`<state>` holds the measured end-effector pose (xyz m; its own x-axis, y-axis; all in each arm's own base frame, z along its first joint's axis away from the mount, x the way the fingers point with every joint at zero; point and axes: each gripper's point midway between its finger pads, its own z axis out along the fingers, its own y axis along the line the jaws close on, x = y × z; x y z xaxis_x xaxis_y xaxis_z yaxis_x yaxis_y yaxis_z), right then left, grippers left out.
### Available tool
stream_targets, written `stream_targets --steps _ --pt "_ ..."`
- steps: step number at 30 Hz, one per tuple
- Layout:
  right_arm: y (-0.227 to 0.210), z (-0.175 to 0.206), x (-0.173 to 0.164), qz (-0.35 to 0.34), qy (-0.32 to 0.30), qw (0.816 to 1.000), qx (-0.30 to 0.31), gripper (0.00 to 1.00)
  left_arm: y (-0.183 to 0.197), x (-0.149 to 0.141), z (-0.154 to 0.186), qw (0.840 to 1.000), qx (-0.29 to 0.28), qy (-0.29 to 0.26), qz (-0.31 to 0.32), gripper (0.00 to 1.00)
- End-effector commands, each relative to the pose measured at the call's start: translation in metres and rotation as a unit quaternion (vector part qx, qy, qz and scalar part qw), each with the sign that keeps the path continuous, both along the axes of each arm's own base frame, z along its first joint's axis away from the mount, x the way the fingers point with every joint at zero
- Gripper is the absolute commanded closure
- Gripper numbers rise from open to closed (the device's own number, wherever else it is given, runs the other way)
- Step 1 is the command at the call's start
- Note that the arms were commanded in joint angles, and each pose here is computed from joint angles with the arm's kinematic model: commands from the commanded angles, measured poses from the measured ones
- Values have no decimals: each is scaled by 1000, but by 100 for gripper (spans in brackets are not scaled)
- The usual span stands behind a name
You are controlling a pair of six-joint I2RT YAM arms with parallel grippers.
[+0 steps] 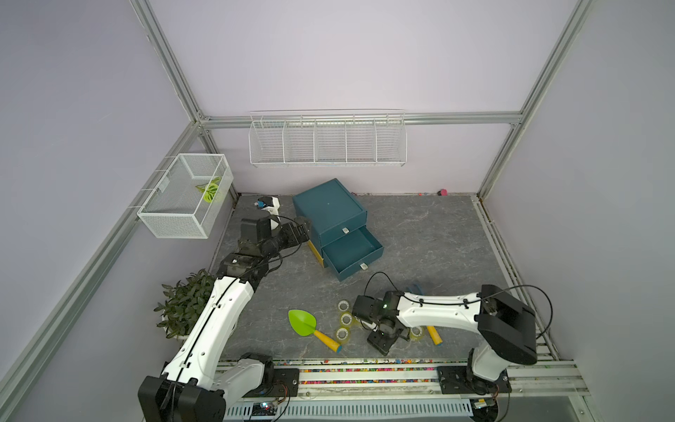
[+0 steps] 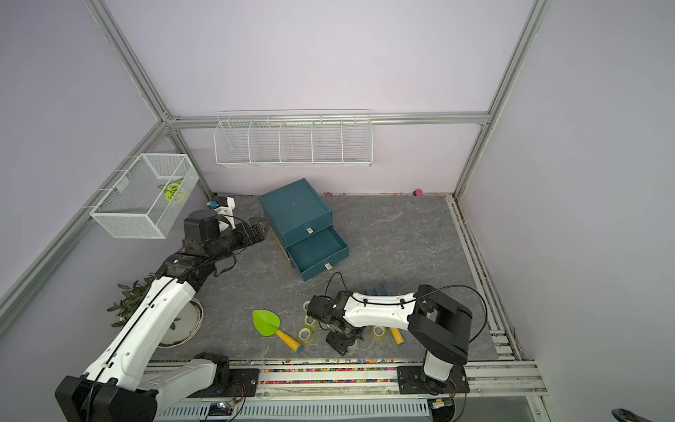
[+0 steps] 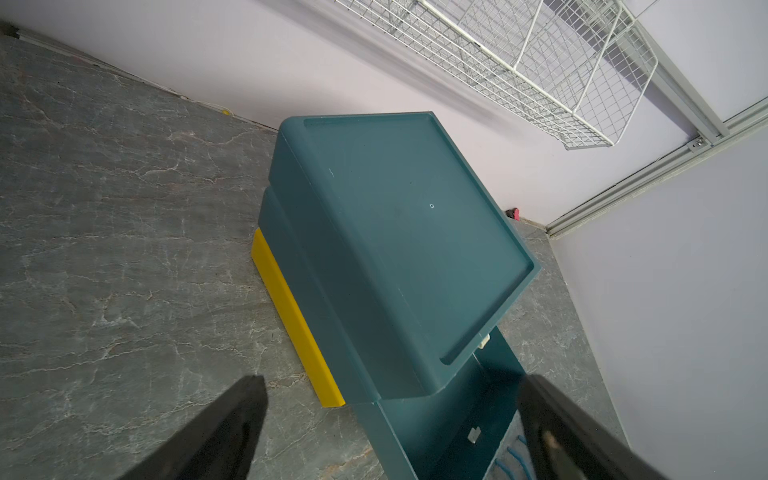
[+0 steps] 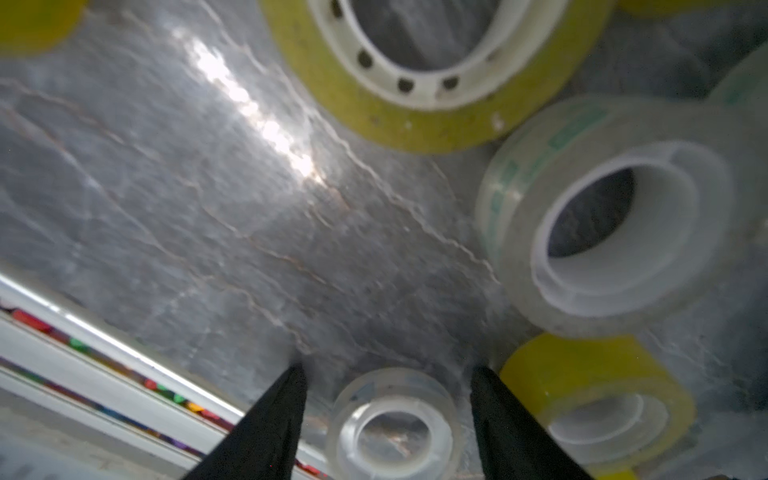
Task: Place the transparent tape into the drawer according to color
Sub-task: Pick up the tape at the center of the board.
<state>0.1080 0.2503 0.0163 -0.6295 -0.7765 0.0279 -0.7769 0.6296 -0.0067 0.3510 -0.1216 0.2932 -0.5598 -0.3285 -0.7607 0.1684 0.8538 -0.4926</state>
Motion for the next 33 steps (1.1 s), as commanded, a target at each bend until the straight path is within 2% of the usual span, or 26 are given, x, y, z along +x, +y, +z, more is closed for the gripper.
stream_targets --steps 1,16,23,28,33 --pt "-14 -9 0 3 -2 999 -35 34 0 2 -7 1000 6 3 -4 0" --pt "-45 -7 -22 -24 23 998 -49 34 -1 3 -7 1000 5 4 -6 0" --pt "-40 -15 -25 -29 34 998 -44 48 -1 3 -7 1000 5 5 -5 0" --pt "-28 -8 -16 -30 12 999 -10 59 -1 4 -8 1000 6 5 -5 0" --pt "-6 33 4 -56 -18 995 82 64 -2 4 -9 1000 6 8 -6 0"
